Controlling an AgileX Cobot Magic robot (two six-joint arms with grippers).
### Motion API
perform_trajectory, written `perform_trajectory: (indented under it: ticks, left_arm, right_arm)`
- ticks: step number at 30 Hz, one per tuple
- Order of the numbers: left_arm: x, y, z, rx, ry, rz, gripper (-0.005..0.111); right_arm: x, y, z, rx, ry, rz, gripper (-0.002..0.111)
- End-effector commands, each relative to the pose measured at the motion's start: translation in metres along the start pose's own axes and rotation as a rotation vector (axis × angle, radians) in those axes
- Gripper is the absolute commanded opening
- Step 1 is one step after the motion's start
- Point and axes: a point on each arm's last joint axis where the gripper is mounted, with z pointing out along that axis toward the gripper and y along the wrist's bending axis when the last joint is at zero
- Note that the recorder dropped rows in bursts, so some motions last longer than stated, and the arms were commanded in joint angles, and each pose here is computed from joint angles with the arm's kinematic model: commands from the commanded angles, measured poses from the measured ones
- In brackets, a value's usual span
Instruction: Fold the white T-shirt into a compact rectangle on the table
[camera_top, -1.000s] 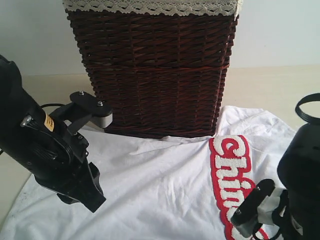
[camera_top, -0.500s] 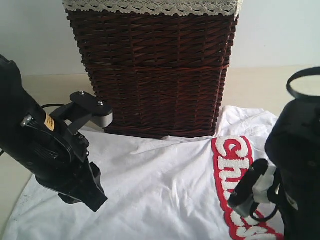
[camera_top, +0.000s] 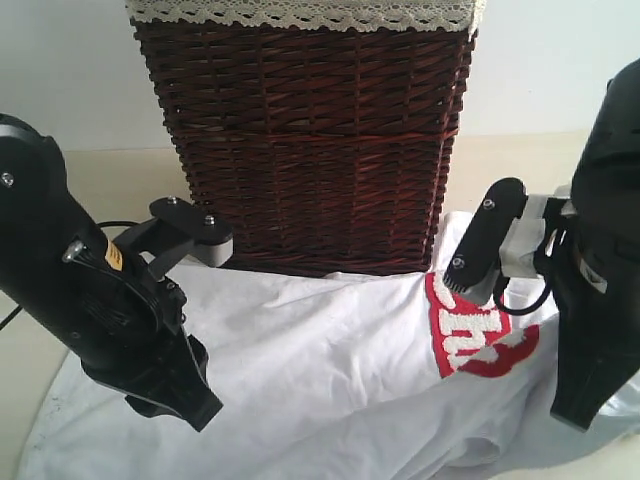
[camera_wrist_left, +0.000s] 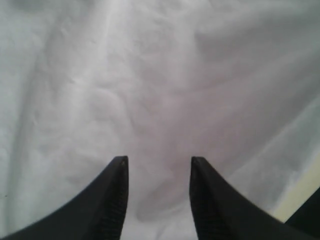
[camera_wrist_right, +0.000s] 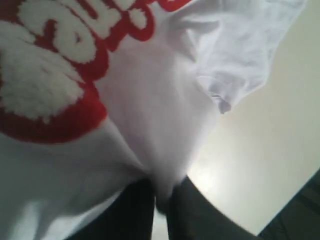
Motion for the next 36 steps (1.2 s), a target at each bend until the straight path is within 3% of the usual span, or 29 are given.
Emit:
perform_trajectory:
  ticks: [1, 5, 9, 11, 16, 18, 24, 30, 34, 36]
  left_arm:
    - [0.000, -0.001, 0.004, 0.008, 0.008, -0.002, 0.041]
    - [0.000, -0.001, 0.004, 0.009, 0.010, -0.002, 0.041]
    - [0.000, -0.001, 0.004, 0.009, 0.010, -0.002, 0.041]
    - [0.000, -0.001, 0.004, 0.008, 0.006, -0.002, 0.041]
    - [0.000, -0.001, 0.004, 0.008, 0.006, -0.002, 0.041]
    - [0.000, -0.001, 0.004, 0.008, 0.006, -0.002, 0.041]
    - [0.000, -0.002, 0.004, 0.018, 0.010, -0.011, 0.041]
    - [0.000, -0.003, 0.004, 0.022, 0.010, -0.006, 0.041]
    - [0.000, -0.003, 0.004, 0.022, 0.010, -0.004, 0.041]
    - [0.000, -0.003, 0.004, 0.024, 0.009, -0.003, 0.041]
  right_arm:
    - [-0.002, -0.010, -0.004, 0.108, -0.026, 0.020, 0.026]
    - [-0.011, -0.008, -0.002, 0.089, -0.109, 0.027, 0.045]
    - [-0.015, -0.001, 0.001, 0.021, -0.118, 0.109, 0.049]
    - [-0.014, 0.008, 0.001, -0.083, -0.098, 0.103, 0.049]
    - [-0.008, 0.045, -0.010, -0.504, -0.052, -0.020, 0.049]
    - [-0.007, 0.053, -0.011, -0.588, -0.052, -0.063, 0.049]
    - [-0.002, 0.047, 0.013, -0.402, -0.011, -0.065, 0.051]
    - [0.002, 0.060, 0.044, -0.386, 0.095, -0.116, 0.060]
    - [-0.005, 0.061, 0.059, -0.330, 0.127, -0.087, 0.057]
    - [-0.007, 0.061, 0.065, -0.299, 0.155, -0.071, 0.049]
